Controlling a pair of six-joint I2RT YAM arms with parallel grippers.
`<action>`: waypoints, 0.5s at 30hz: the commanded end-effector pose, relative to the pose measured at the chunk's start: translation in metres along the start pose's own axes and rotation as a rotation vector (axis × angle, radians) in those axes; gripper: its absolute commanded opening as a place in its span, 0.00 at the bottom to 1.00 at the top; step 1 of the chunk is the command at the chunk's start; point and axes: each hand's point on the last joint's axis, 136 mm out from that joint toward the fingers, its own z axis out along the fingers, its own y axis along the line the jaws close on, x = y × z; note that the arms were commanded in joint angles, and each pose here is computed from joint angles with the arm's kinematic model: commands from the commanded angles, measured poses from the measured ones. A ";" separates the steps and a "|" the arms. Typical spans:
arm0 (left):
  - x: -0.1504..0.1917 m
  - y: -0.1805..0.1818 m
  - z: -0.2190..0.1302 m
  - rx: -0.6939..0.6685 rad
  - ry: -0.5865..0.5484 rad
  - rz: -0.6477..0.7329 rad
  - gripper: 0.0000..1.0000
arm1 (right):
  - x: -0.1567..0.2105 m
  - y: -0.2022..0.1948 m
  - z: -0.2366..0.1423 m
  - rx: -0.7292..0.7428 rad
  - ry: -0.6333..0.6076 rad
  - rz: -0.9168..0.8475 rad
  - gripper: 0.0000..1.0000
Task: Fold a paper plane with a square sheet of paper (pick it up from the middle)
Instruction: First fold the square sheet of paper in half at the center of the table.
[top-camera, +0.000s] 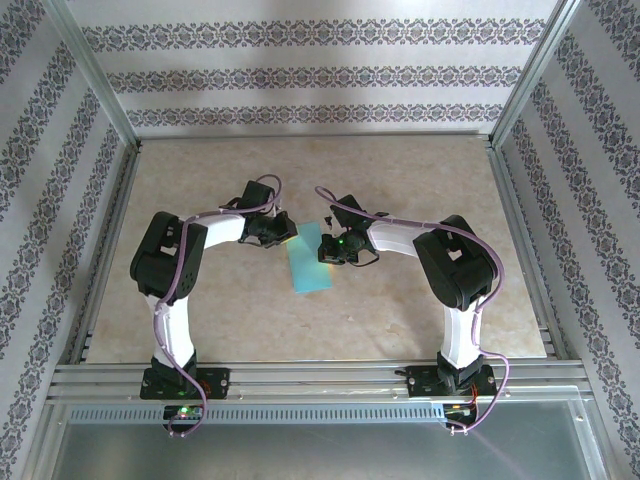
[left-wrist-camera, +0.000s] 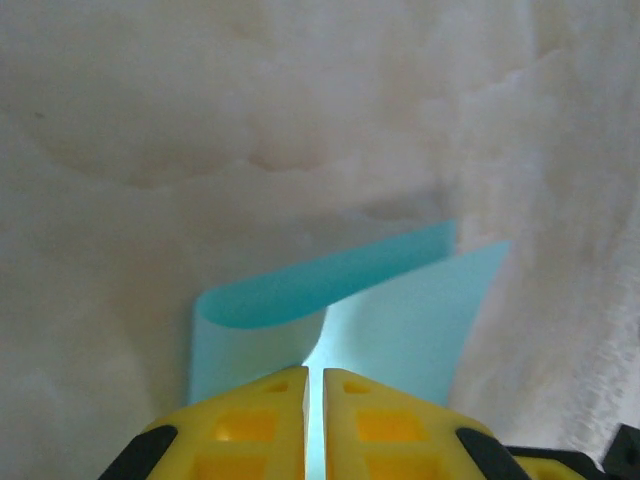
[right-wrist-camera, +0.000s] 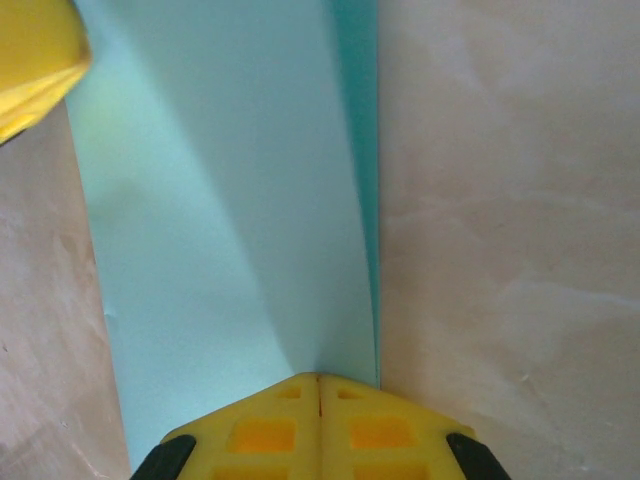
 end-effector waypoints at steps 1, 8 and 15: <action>-0.012 0.016 0.001 -0.070 -0.036 -0.046 0.12 | 0.091 -0.145 0.022 0.516 0.249 0.150 0.05; -0.025 0.052 0.001 -0.135 -0.074 -0.115 0.12 | 0.092 -0.145 0.024 0.513 0.257 0.147 0.05; -0.044 0.076 -0.011 -0.162 -0.117 -0.169 0.12 | 0.092 -0.148 0.023 0.521 0.258 0.145 0.05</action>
